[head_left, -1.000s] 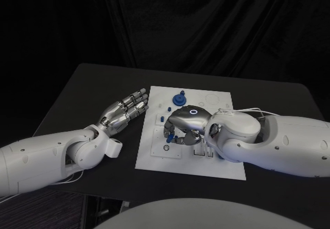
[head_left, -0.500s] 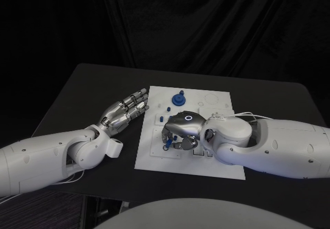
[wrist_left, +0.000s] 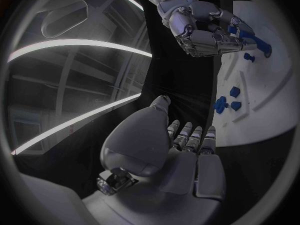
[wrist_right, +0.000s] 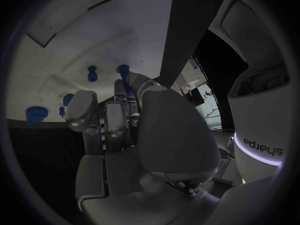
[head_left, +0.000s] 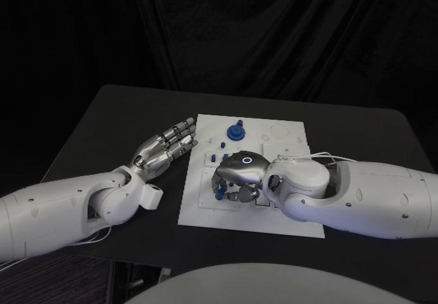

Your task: Assemble the parts on the task board

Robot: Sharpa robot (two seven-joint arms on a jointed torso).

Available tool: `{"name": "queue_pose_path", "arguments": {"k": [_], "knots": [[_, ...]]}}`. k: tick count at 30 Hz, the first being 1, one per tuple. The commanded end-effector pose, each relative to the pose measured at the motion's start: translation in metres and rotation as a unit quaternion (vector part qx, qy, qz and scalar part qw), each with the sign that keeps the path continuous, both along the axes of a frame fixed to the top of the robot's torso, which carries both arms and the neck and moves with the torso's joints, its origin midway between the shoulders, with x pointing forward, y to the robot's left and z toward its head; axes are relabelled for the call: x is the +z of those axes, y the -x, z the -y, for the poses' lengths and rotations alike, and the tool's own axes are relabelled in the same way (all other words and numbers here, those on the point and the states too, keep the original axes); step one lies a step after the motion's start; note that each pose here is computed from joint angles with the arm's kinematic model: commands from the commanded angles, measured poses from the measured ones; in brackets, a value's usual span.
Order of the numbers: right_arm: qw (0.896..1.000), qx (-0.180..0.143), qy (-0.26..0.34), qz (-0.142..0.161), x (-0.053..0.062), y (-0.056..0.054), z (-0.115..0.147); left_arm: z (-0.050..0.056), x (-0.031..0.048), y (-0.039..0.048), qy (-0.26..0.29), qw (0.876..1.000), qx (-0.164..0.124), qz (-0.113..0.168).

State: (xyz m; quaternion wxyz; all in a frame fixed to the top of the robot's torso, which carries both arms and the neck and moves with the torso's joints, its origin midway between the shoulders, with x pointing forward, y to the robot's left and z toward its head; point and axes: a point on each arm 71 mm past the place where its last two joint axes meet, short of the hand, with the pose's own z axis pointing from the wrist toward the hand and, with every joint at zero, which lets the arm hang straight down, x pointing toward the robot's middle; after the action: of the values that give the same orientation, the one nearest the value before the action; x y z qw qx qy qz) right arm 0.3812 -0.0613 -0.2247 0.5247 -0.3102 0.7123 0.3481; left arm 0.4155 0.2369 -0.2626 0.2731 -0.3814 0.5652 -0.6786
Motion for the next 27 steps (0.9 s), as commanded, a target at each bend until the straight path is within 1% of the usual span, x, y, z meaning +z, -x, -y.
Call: {"name": "queue_pose_path", "arguments": {"k": [1, 8, 15, 27], "knots": [[1.000, 0.001, -0.005, 0.005, -0.0025, 0.0006, -0.0002, 0.0008, 0.0044, 0.0006, 0.025, 0.999, 0.000, 0.024], [1.000, -0.002, -0.005, 0.003, -0.0058, 0.0007, -0.0011, 0.0007, 0.0040, 0.0005, 0.024, 0.999, 0.000, 0.023], [1.000, -0.002, 0.005, 0.014, -0.0081, 0.0007, -0.0023, 0.0012, 0.0035, 0.0005, 0.024, 0.999, -0.001, 0.021], [1.000, -0.002, 0.010, 0.016, -0.0095, 0.0002, -0.0024, 0.0012, 0.0020, 0.0004, 0.023, 1.000, -0.003, 0.018]]}}
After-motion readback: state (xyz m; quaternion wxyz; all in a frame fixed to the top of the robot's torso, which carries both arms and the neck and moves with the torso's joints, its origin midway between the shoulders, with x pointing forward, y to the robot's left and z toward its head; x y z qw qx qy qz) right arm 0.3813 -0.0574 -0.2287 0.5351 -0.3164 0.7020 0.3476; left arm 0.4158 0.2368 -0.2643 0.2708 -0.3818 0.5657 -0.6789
